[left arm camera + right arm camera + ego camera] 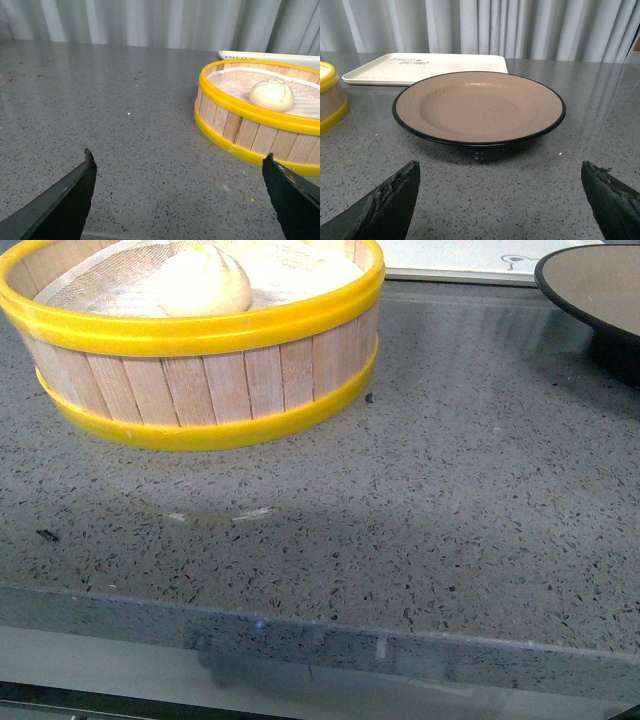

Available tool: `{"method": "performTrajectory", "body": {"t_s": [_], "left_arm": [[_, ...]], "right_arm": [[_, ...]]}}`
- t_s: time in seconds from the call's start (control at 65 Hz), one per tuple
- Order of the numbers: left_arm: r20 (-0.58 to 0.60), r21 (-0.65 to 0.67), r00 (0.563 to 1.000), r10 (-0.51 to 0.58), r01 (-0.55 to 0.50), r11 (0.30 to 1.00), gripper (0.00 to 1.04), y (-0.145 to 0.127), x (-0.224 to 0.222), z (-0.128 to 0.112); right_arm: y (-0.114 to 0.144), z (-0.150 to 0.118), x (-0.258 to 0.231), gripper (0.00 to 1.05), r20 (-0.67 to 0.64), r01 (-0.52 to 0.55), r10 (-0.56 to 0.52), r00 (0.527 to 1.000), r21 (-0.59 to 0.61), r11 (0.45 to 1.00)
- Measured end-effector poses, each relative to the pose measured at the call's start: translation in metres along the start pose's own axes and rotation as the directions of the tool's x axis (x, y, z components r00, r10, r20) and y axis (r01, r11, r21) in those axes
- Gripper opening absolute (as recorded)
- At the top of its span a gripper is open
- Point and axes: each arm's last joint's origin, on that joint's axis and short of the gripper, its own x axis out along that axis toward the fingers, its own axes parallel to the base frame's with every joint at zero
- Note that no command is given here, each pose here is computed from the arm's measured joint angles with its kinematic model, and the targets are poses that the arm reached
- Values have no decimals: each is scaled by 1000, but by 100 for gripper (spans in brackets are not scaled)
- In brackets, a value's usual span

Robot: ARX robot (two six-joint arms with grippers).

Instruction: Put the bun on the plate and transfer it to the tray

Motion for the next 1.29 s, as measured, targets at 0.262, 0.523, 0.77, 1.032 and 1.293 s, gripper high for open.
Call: {"method": "performTrajectory", "body": {"t_s": [0.262, 0.523, 0.77, 1.032, 1.293], "left_arm": [[0, 0, 1000, 0, 0, 1000, 98, 0, 0, 0], [0, 0, 1000, 0, 0, 1000, 98, 0, 0, 0], [0, 0, 1000, 0, 0, 1000, 98, 0, 0, 0], [0, 0, 1000, 0, 0, 1000, 98, 0, 0, 0], [-400, 38, 904, 154, -152, 988, 98, 4, 3, -4]], "right_arm": [[0, 0, 0, 96, 0, 0, 0, 1000, 0, 1000], [0, 0, 0, 96, 0, 0, 0, 1000, 0, 1000], [0, 0, 0, 96, 0, 0, 0, 1000, 0, 1000], [0, 0, 0, 96, 0, 0, 0, 1000, 0, 1000], [0, 0, 0, 96, 1, -1, 1, 1000, 0, 1000]]}}
